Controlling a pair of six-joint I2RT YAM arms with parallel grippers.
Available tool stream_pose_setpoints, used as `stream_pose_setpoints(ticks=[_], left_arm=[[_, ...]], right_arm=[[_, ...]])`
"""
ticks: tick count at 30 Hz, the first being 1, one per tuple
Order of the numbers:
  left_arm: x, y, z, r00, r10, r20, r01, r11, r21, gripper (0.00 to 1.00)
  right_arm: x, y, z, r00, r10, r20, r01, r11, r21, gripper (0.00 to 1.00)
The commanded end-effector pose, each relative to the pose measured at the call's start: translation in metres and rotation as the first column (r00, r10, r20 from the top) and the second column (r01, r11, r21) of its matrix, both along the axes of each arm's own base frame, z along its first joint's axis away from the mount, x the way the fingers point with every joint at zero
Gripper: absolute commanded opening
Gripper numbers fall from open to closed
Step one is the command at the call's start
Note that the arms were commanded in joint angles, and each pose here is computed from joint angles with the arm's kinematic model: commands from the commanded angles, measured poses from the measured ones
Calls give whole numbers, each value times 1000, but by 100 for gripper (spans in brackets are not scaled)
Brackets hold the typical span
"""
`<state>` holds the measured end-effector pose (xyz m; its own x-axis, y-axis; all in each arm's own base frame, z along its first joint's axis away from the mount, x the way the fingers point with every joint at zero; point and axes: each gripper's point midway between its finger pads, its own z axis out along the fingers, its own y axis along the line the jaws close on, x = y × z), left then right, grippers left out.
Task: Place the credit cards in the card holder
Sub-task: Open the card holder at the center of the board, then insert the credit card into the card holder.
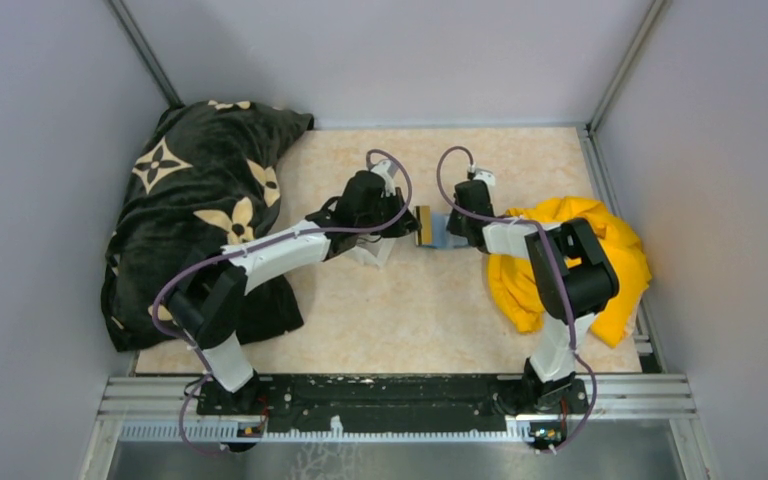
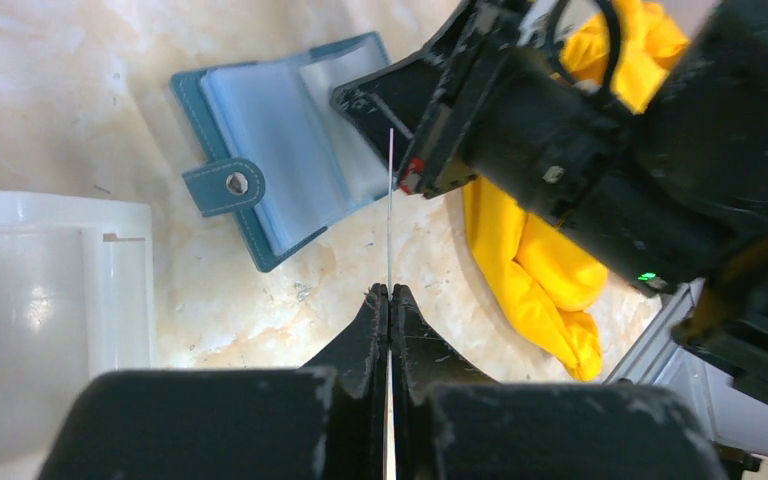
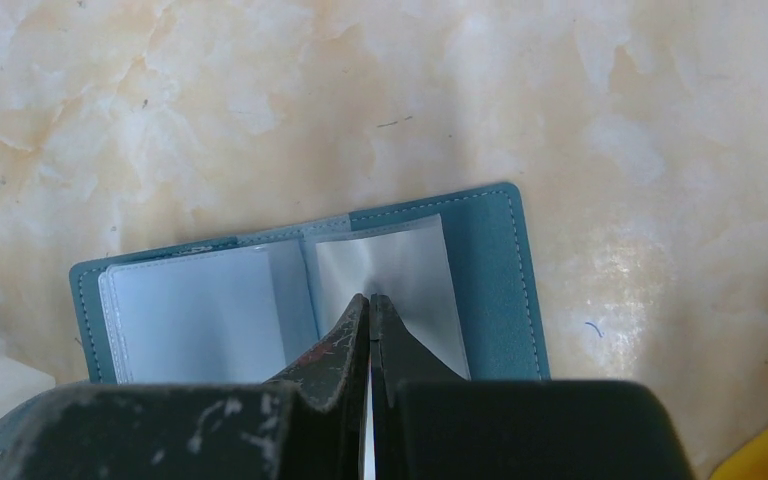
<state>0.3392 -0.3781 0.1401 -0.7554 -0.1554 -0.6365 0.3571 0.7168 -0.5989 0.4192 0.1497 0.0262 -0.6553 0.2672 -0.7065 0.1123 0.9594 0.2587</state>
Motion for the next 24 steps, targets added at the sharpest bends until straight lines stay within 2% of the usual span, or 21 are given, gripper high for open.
stream_pose_setpoints(ticks=[1,5,10,15,24], left_arm=[[3,8,32,997,17,74,-16,1000,-7,0],[6,-3,27,997,-11,73,14,999,-35,0],[10,-13,-9,999,-28,19,29,998,-55,0],[16,-16,-34,999,-17,-45,11,991,-133,0],[22,-12,-64,994,20,-105,-35,988,-148,0]], right_arm=[[-46,2,-53,972,86,-220,-99,994,-50,0],[-46,11,-51,970,114,-215,-123,992,-30,0],[-48,21,-47,966,149,-211,-151,989,9,0],[-51,30,-45,962,175,-208,-168,984,51,0],[-58,30,-41,964,174,-199,-162,984,77,0]])
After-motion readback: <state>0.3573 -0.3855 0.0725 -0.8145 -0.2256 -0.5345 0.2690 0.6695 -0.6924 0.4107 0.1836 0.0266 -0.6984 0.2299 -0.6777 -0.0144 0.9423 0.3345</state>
